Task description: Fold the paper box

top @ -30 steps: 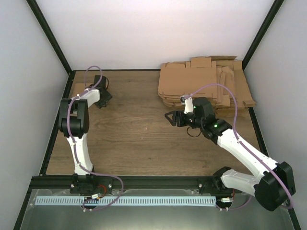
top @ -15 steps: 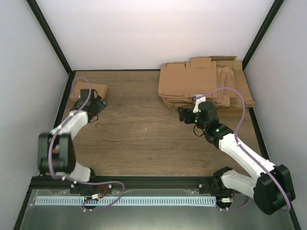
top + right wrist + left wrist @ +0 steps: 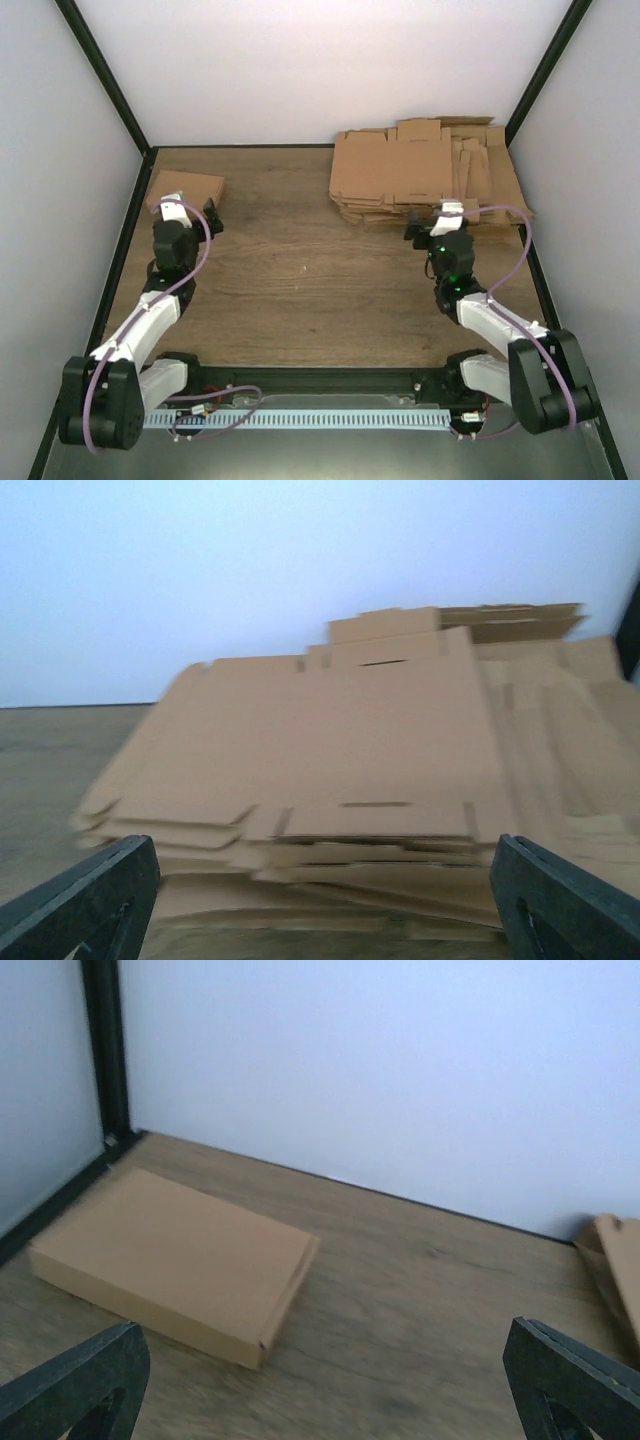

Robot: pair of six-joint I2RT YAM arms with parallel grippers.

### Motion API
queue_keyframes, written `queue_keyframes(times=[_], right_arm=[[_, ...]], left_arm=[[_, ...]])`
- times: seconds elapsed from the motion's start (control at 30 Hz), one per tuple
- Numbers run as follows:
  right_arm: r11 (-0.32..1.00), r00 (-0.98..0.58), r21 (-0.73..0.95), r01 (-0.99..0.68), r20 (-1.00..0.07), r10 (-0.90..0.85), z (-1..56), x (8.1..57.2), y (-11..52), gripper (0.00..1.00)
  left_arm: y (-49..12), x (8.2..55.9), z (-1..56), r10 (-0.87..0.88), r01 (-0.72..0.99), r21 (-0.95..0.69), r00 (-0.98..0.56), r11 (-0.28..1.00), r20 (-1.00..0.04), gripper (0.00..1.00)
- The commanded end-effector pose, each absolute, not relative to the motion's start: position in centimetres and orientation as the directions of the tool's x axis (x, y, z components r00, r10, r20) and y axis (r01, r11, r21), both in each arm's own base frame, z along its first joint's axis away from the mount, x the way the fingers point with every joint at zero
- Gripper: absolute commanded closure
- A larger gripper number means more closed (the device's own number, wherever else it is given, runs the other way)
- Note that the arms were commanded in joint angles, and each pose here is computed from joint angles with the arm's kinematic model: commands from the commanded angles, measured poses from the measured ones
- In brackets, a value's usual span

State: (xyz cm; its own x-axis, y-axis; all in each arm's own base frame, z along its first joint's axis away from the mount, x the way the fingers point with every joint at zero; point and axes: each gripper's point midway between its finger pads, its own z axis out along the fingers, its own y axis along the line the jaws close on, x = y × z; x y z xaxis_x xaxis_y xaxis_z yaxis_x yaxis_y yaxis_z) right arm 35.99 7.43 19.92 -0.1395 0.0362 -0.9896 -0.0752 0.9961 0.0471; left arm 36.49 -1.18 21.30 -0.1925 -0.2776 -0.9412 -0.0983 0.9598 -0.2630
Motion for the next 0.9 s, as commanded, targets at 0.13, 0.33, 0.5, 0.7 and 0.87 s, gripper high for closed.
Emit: queue_keyframes(times=[0.13,0.33,0.5,0.7,0.87], right_arm=[[0.996,-0.026,-0.011,-0.085,-1.000,-0.013,19.0,37.8,3.5,0.06],[0.983,-0.095,-0.009,-0.182,-0.995,-0.027,17.1,39.1,3.8,0.02],[0.985,-0.034,0.004,-0.173,-0.999,-0.002,14.8,37.6,3.1,0.00],[0.992,-0.074,0.024,-0.126,-0.997,0.014,14.3,38.2,2.3,0.00],[0.992,-0.073,0.024,-0.127,-0.997,0.015,14.3,38.3,2.3,0.00]], left_arm=[[2.3,38.8,19.0,-0.131,-0.253,-0.101,-0.104,0.962,-0.986,0.00],[2.4,40.2,17.9,-0.086,-0.195,-0.060,-0.128,0.979,-0.988,0.00],[2.5,40.1,18.0,-0.096,-0.172,-0.075,-0.121,0.982,-0.988,0.00],[2.3,38.9,17.7,-0.103,-0.164,-0.081,-0.130,0.983,-0.986,0.00],[1.5,38.3,14.5,-0.117,-0.125,-0.095,-0.182,0.988,-0.976,0.00]])
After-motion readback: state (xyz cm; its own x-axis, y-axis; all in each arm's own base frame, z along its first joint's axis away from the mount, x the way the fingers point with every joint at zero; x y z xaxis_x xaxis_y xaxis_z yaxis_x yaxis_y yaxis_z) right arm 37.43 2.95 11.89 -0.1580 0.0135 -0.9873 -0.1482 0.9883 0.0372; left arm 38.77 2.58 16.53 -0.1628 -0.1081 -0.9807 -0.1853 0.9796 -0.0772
